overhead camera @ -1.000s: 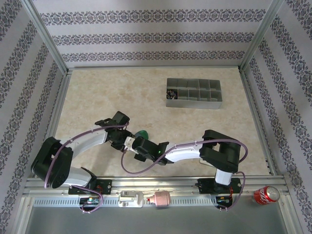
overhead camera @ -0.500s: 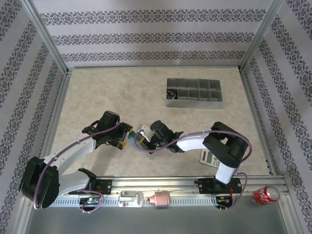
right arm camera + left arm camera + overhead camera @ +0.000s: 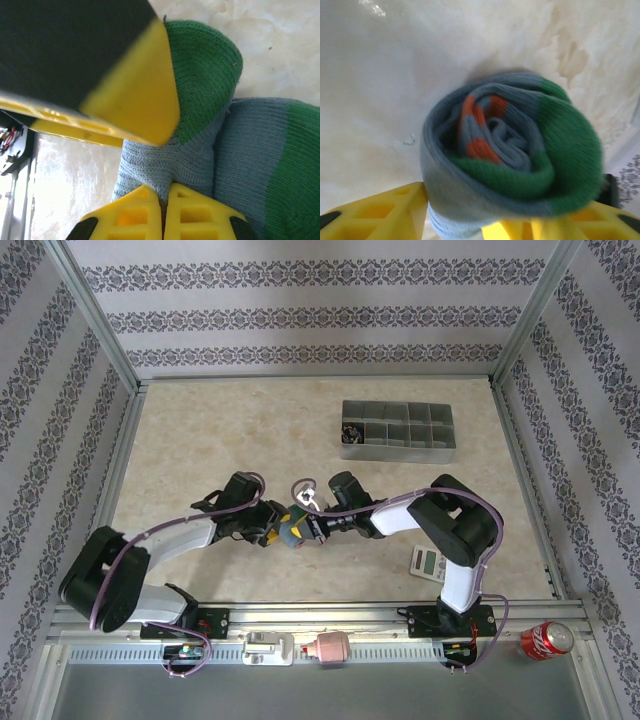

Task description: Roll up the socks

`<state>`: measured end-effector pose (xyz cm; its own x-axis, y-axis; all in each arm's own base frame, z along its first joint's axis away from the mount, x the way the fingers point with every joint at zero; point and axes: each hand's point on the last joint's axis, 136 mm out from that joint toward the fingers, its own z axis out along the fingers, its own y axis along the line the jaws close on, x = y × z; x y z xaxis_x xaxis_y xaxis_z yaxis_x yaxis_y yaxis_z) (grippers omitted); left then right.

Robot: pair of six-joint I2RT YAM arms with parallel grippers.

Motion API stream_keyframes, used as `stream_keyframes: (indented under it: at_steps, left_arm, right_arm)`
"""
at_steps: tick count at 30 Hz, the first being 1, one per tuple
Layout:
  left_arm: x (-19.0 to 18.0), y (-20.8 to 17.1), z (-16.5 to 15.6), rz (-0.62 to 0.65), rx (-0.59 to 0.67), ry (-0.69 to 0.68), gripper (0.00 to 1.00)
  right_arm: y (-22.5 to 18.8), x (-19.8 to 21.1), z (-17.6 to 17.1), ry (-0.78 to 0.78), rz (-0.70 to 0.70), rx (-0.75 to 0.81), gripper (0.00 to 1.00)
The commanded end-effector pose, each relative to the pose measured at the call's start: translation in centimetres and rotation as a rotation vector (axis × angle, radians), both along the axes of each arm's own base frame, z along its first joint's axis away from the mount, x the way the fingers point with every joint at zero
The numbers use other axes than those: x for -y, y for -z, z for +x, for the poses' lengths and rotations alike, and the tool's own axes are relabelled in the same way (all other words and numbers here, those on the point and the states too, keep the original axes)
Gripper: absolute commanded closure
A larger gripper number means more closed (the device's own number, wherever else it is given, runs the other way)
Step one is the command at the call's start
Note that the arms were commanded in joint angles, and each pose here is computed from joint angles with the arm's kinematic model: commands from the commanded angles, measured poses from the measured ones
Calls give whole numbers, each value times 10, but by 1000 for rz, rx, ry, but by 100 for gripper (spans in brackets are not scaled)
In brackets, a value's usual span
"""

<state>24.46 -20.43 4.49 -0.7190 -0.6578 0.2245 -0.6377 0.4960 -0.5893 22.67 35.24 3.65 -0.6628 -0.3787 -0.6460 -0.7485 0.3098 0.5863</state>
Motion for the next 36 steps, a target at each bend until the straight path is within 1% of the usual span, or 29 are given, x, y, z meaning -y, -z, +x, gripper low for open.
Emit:
stream_keyframes:
  at_steps: [1,5,7,8,10,11,12,13,15,16,17,18,19,20,22,23,26,29,31,32,36]
  left_arm:
    - [13,2,8,3,52,77,50]
    - [10,17,8,69,18,101,53]
    - [5,26,5,126,-15,120,60]
    - [3,31,1,147,-38,127,66]
    - [-6,44,-12,184,-113,123,89]
    - [-11,49,-21,204,-156,117,96]
    - [-18,53,-32,227,-204,106,100]
    - [-28,55,-44,256,-250,84,100]
    - [-44,53,-62,299,-305,30,100]
    - [-53,49,-71,317,-330,-8,100]
    - [-59,44,-78,332,-345,-44,100]
    - [-64,39,-82,345,-347,-69,100]
    - [-69,34,-86,366,-353,-96,100]
    - [-71,30,-87,374,-353,-121,100]
    - [-69,29,-87,367,-375,-158,100]
    - [-67,29,-85,364,-387,-169,100]
    - [-65,28,-80,407,-433,-193,100]
    - [-58,29,-73,424,-464,-184,100]
    - [-51,30,-67,417,-473,-164,100]
    - [-50,31,-66,420,-482,-155,100]
    - [-47,33,-67,421,-501,-128,100]
  right_arm:
    - [80,54,-41,75,-272,-314,100]
    - [86,60,-37,99,-283,-373,100]
    - [89,62,-36,104,-295,-379,100]
    - [90,62,-34,106,-303,-374,100]
    - [90,64,-31,99,-329,-343,100]
    - [90,64,-28,94,-341,-322,100]
    - [88,63,-24,85,-356,-296,100]
    - [85,61,-19,68,-363,-261,100]
    - [76,54,-9,31,-365,-176,100]
    - [67,47,-5,-1,-362,-116,97]
    - [57,40,-1,-33,-355,-47,91]
    - [47,34,1,-55,-349,23,83]
    - [31,28,3,-71,-333,119,73]
    - [14,22,3,-80,-308,218,66]
    - [-18,16,5,-42,-271,401,56]
    - [-33,15,4,-15,-248,463,51]
    - [-47,14,-9,33,-249,517,47]
    - [-42,2,-36,0,-294,598,42]
    - [-38,-8,-48,-16,-329,649,41]
    - [-37,-14,-51,-18,-343,677,41]
    - [-38,-29,-45,14,-419,796,40]
